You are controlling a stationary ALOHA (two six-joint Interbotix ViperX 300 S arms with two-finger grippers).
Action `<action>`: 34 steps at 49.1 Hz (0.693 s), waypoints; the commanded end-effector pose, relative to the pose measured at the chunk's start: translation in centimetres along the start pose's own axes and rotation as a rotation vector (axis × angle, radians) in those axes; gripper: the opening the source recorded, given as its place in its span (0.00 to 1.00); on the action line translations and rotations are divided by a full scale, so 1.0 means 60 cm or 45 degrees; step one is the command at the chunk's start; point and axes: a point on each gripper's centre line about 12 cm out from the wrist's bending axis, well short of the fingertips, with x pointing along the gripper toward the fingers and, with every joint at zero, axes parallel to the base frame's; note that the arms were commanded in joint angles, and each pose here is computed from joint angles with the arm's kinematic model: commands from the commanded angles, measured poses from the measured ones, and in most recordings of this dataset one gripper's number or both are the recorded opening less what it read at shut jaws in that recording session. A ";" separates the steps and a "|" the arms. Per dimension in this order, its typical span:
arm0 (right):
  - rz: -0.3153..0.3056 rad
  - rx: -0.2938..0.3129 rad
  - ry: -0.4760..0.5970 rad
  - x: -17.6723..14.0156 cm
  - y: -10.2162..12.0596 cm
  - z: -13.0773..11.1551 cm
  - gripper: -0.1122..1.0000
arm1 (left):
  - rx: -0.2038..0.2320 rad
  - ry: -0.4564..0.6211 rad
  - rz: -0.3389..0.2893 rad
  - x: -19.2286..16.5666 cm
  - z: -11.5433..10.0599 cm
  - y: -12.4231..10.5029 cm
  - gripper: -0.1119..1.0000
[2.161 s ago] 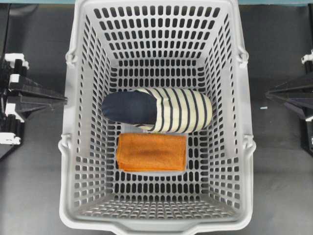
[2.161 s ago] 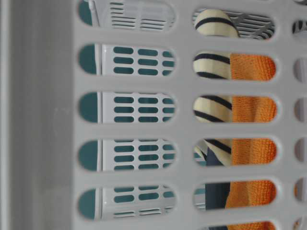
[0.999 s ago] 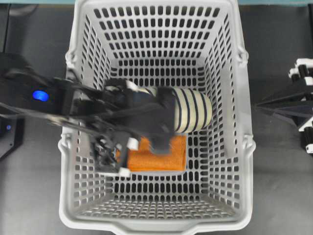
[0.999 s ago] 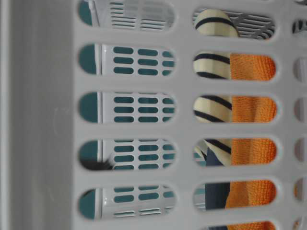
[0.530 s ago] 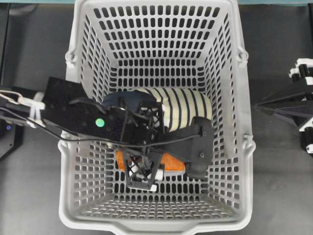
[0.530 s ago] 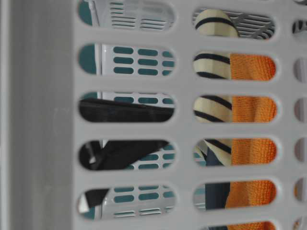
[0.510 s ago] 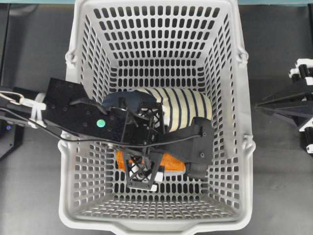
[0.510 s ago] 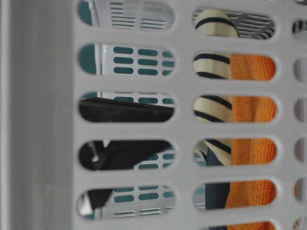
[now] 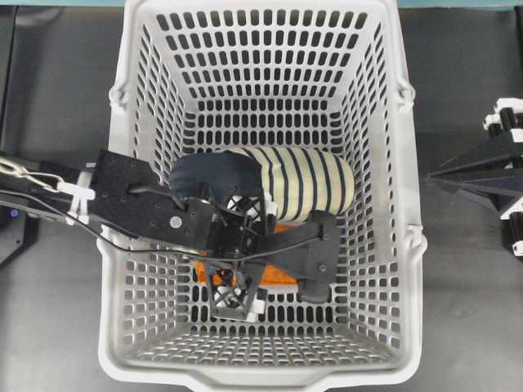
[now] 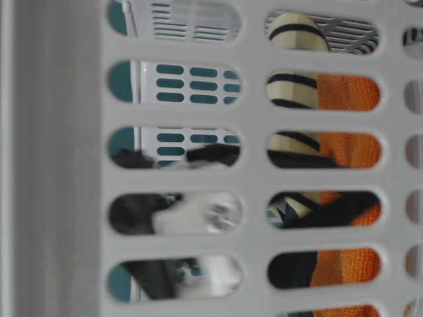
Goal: Pick up the orange cloth from the shopping basket with the left arm.
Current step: 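Lower the open left gripper onto the orange cloth beside the slipper, then close the left gripper on the orange cloth's edge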
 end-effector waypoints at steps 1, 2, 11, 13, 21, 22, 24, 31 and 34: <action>0.003 0.006 -0.011 0.002 0.001 0.004 0.10 | 0.006 0.004 0.001 0.005 -0.007 -0.003 0.90; 0.001 0.006 -0.012 0.002 0.001 0.004 0.10 | 0.003 0.006 0.001 0.007 -0.008 -0.002 0.90; -0.008 0.006 -0.009 0.002 -0.002 0.002 0.10 | 0.005 0.013 0.002 0.015 -0.015 -0.002 0.89; -0.004 0.006 -0.007 0.002 -0.001 0.002 0.10 | 0.004 0.012 0.001 0.013 -0.014 -0.002 0.89; -0.004 0.006 -0.007 0.002 -0.001 0.002 0.10 | 0.006 0.004 0.000 0.012 -0.012 -0.002 0.75; -0.004 0.006 -0.008 0.002 -0.001 0.002 0.10 | 0.006 0.002 0.000 0.012 -0.011 -0.002 0.71; -0.004 0.006 -0.005 0.001 -0.001 0.001 0.10 | 0.009 -0.002 0.000 0.010 -0.010 -0.003 0.62; -0.005 0.010 -0.007 0.001 -0.001 0.001 0.10 | 0.020 -0.029 -0.001 -0.002 -0.002 -0.002 0.27; -0.005 0.010 -0.005 0.001 -0.001 0.001 0.10 | 0.025 -0.051 0.000 -0.013 0.003 -0.002 0.19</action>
